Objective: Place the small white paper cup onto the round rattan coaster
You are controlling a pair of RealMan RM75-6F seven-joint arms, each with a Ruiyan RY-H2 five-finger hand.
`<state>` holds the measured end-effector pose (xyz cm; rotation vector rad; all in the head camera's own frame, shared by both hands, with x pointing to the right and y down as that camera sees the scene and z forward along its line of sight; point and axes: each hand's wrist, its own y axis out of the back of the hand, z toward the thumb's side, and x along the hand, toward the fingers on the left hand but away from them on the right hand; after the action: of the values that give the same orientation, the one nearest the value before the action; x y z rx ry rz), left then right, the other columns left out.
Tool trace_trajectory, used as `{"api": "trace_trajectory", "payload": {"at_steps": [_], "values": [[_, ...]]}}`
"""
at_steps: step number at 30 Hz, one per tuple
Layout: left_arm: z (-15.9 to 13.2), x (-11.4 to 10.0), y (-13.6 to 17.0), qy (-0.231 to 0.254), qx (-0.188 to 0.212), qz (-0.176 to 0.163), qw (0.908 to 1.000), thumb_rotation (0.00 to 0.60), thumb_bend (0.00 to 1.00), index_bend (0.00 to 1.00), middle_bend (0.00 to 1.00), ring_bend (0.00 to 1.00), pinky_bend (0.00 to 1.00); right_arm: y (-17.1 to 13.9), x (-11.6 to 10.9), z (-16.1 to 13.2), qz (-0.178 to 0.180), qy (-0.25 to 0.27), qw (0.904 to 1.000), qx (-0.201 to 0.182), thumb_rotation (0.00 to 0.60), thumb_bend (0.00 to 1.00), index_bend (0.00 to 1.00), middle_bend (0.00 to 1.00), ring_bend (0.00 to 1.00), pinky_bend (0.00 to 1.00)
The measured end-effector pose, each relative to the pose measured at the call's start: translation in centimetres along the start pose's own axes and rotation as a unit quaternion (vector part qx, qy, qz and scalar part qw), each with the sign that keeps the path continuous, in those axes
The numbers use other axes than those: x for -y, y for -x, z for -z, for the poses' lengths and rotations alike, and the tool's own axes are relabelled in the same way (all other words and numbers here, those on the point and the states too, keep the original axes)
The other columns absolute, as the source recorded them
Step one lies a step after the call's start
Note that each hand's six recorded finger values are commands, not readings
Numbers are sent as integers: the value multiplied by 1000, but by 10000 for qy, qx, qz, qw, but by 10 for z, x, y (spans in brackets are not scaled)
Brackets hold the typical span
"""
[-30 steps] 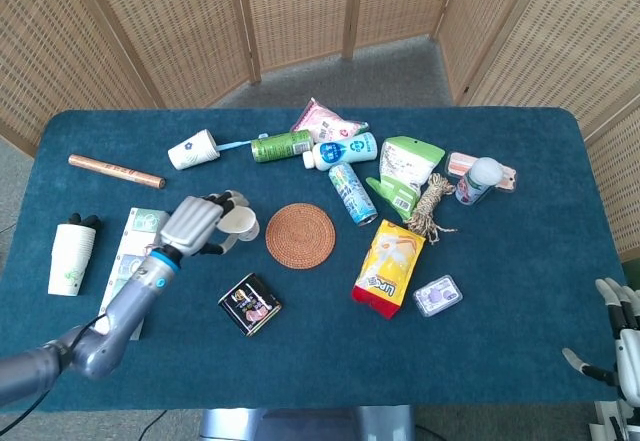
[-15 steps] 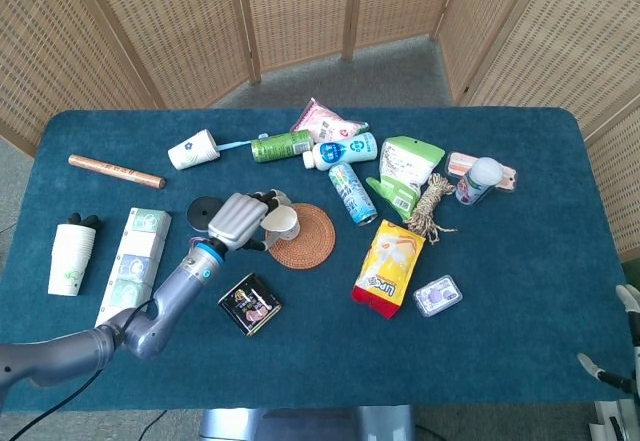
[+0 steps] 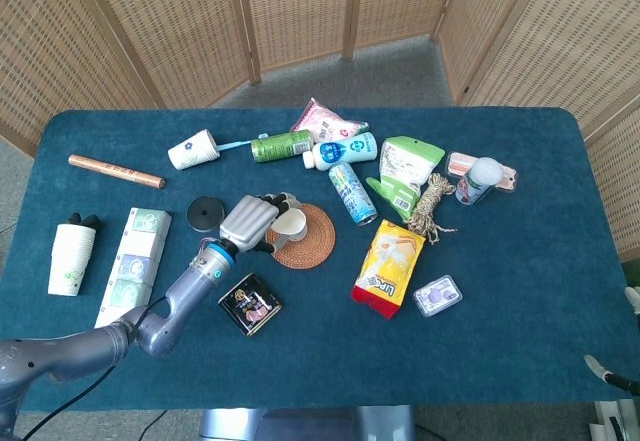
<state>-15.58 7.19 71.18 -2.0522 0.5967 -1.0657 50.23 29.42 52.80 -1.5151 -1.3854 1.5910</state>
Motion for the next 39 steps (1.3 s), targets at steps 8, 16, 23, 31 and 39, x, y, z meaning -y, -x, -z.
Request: {"api": "trace_trajectory", "payload": {"at_steps": [8, 16, 23, 31, 39], "values": [[0, 5, 3, -12, 22, 179, 9998, 504, 447, 0, 0, 11, 238, -2, 1, 2, -30, 75, 10000, 11, 600, 145, 0, 0, 0, 0], [2, -3, 10, 59, 9, 208, 9998, 453, 445, 0, 0, 0, 33, -1, -1, -1, -8, 100, 9999, -55, 600, 145, 0, 0, 0, 0], [4, -25, 27, 259, 40, -45, 9996, 448, 445, 0, 0, 0, 14, 3, 2, -6, -31, 116, 9998, -131, 600, 145, 0, 0, 0, 0], [23, -60, 96, 418, -142, -502, 9978, 452, 445, 0, 0, 0, 3, 14, 11, -25, -105, 85, 9990, -415, 600, 144, 0, 0, 0, 0], [64, -77, 220, 353, -1064, -1015, 9885, 451, 445, 0, 0, 0, 0, 22, 20, -44, -129, -18, 9978, -647, 600, 144, 0, 0, 0, 0]]}}
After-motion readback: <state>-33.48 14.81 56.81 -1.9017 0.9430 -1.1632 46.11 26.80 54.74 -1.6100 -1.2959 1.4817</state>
